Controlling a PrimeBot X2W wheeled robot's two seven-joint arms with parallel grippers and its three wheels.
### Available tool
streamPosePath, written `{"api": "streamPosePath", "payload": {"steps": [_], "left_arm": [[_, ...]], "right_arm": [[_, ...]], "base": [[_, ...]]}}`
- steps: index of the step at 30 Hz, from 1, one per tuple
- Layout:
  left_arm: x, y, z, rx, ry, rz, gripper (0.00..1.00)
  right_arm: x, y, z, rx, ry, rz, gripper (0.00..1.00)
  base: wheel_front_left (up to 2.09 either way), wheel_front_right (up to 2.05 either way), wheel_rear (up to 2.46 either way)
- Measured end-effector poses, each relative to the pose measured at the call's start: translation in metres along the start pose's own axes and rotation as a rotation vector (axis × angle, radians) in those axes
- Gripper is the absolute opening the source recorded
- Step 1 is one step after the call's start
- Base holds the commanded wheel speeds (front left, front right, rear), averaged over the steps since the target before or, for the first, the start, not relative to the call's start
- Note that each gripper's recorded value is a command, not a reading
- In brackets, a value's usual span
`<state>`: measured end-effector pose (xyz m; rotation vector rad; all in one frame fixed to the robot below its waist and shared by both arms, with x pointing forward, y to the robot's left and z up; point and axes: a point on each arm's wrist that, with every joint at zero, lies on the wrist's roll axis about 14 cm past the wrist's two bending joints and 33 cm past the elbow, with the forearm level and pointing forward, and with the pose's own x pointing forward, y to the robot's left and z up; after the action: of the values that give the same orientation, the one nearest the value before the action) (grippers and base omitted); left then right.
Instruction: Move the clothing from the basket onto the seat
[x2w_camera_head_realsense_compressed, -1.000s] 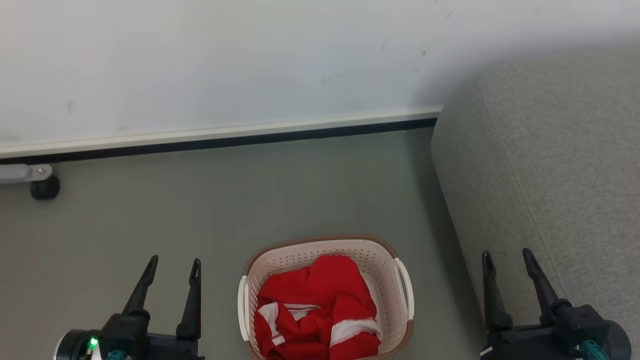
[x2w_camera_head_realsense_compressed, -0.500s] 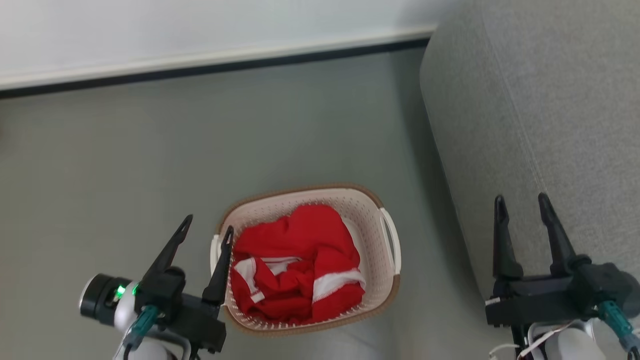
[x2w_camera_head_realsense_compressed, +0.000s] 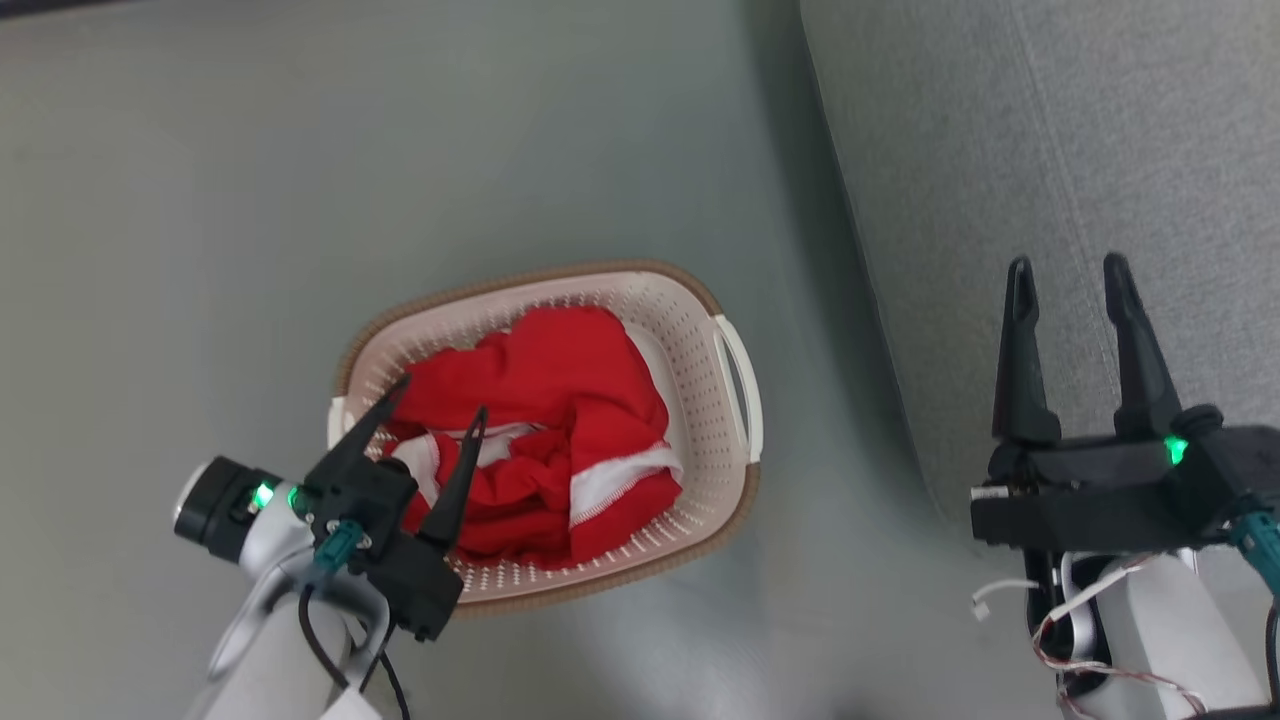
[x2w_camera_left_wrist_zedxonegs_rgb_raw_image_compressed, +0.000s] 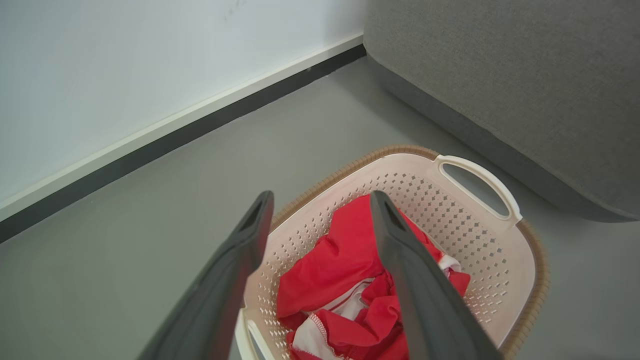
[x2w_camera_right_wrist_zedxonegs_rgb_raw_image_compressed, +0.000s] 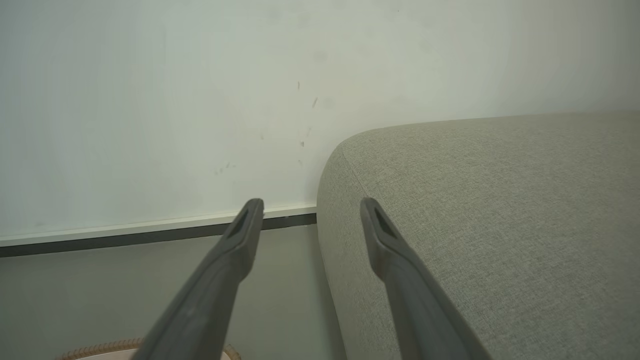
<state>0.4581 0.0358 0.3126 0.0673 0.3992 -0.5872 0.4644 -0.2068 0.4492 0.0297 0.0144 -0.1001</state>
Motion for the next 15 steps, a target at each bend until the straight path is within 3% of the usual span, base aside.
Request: {"api": "streamPosePath", "payload": {"steps": [15], "left_arm": [[0.065,-0.018,-0.067,0.049,0.153,-0.153,1.00]], "right_arm": [[0.032,-0.009,-0.045,-0.020,0.065,-0.020,1.00]], "base": [[0.00,0.00,0.00]]}}
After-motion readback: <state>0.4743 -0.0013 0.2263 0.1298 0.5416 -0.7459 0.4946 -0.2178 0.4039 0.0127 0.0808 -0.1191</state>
